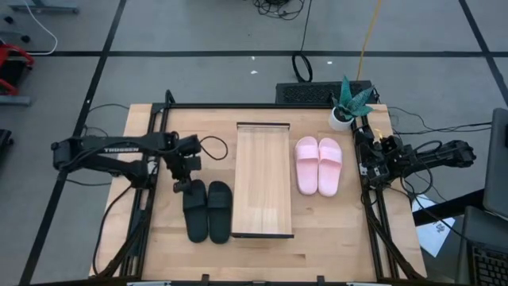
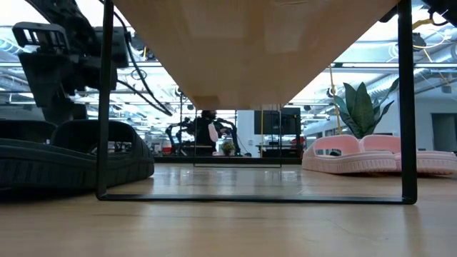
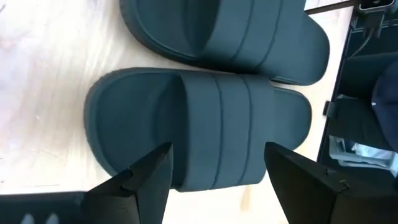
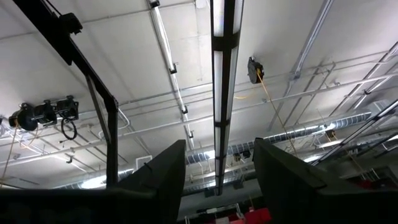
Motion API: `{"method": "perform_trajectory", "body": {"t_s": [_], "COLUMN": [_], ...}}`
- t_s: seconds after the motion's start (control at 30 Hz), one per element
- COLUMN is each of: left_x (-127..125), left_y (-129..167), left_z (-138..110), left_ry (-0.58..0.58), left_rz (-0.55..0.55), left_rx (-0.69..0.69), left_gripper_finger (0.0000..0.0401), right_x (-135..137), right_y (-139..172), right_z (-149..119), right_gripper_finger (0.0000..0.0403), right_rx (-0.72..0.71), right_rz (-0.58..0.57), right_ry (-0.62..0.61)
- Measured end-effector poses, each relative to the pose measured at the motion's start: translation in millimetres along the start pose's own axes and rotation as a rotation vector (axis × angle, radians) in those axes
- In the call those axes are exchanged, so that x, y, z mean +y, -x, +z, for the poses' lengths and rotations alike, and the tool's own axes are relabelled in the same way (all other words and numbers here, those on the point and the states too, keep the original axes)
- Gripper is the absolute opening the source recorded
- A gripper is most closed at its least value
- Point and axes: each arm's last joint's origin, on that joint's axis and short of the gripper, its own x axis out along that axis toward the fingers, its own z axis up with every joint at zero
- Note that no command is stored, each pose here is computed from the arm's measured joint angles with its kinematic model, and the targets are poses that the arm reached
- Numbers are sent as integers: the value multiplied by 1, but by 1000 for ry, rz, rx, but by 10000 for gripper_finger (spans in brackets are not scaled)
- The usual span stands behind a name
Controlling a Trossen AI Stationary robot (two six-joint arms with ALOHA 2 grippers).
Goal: Pick and place slides into the shelf
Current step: Put the left black slides on the shelf
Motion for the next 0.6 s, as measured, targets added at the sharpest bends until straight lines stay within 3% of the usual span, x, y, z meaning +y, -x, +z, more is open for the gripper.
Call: {"method": "perform_trajectory", "body": {"t_s": [0.4, 0.6], "left_x": [10, 12], "left_y": [-9, -12], "left_z": [6, 7], "left_ry": [-1, -1], "left_rz": [-104, -94], "left_rx": [58, 73], "left_gripper_finger": [253, 253], "right_x": [0, 0], "right_y": [0, 0], "right_z": [0, 0], "right_gripper_finger": [178, 178], "right_rx": [0, 0], "right_rz": [-1, -1], "right_ry": [0, 3]}}
